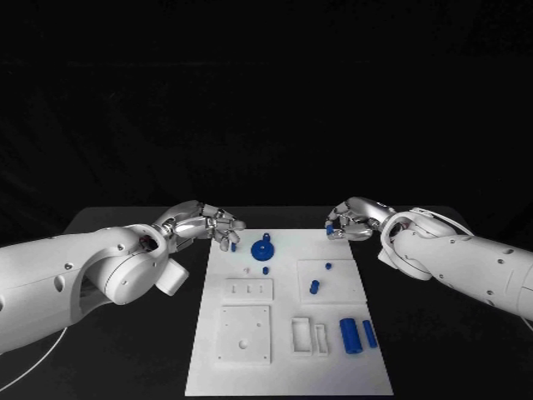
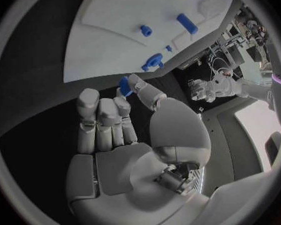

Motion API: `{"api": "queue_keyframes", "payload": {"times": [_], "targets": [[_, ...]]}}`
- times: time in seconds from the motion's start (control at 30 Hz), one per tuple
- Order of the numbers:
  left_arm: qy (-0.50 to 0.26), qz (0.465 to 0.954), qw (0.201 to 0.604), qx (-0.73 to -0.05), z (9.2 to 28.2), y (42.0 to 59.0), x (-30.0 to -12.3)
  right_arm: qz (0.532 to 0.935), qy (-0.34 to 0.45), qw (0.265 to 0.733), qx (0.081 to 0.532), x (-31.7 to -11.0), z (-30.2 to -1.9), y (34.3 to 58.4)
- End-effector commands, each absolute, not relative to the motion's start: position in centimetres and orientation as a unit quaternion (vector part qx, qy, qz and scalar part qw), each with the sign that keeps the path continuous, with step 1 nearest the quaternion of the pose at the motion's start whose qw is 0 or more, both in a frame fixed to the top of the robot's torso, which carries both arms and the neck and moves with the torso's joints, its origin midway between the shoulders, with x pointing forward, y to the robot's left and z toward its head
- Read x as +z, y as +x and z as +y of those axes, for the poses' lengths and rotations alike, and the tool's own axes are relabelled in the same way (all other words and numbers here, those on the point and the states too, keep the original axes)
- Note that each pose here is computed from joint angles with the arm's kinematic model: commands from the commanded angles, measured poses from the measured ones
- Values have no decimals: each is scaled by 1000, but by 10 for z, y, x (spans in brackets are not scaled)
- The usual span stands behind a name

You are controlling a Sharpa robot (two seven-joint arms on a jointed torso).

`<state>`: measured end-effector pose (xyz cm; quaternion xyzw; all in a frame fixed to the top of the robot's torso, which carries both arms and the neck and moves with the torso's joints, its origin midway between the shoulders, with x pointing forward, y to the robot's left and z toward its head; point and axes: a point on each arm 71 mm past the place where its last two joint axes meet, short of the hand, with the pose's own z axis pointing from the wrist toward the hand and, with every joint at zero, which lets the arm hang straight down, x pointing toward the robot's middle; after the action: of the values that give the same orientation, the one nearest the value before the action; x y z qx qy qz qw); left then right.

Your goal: Assemble the parts on the task board

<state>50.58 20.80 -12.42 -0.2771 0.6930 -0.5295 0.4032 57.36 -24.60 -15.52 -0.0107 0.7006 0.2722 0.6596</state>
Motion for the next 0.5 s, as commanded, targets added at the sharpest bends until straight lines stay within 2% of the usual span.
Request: {"api": "queue_keyframes", "payload": {"times": [0.03,0.27,0.5], "targets": [[-293,731,384,-483,207,509,-133,702,-24,671,235,-150,-236,571],[-315,759,362,-440,192,517,-141,698,-54,669,248,-137,-195,556],[-315,774,360,-415,177,526,-146,693,-81,661,276,-133,-154,538]]}}
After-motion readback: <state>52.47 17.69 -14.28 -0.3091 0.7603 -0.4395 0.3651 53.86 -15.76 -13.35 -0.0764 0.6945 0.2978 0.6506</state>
